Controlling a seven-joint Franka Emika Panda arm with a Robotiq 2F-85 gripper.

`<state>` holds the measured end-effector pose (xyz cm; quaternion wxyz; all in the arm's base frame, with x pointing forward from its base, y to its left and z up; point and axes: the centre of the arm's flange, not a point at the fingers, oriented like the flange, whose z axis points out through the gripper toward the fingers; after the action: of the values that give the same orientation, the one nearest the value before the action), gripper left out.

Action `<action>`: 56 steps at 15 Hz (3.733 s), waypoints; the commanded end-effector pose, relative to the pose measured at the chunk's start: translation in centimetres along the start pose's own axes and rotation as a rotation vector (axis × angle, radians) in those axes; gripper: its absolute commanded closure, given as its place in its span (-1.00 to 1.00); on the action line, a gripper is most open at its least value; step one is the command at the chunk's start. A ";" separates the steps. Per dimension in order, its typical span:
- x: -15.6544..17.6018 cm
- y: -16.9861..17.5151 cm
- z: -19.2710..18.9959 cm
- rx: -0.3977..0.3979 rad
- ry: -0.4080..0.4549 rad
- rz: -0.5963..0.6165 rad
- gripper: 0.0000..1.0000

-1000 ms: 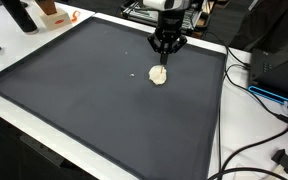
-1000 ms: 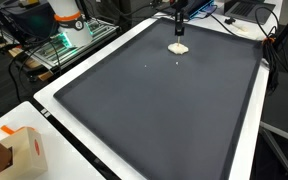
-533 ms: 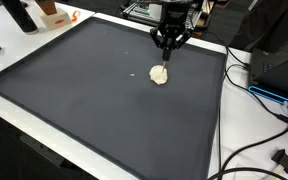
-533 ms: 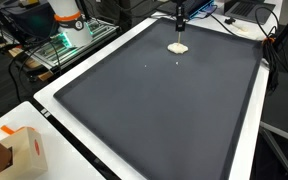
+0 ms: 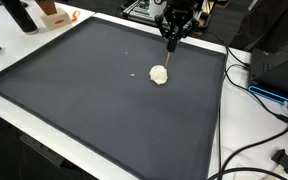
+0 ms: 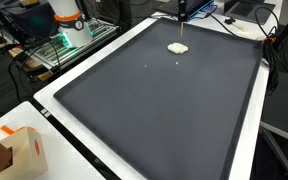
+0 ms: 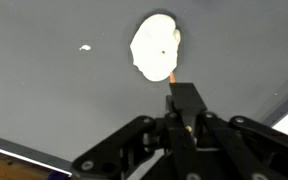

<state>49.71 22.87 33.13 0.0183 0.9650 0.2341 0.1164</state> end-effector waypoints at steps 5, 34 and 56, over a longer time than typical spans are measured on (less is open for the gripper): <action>-1.2 -1.8 -3.5 -0.025 -0.002 -0.022 0.94; 0.9 -0.6 -2.5 0.158 -0.007 0.030 0.94; 2.0 6.2 5.1 0.563 -0.063 0.155 0.94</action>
<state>54.92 18.91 29.92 -0.2247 0.9555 0.1879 0.0352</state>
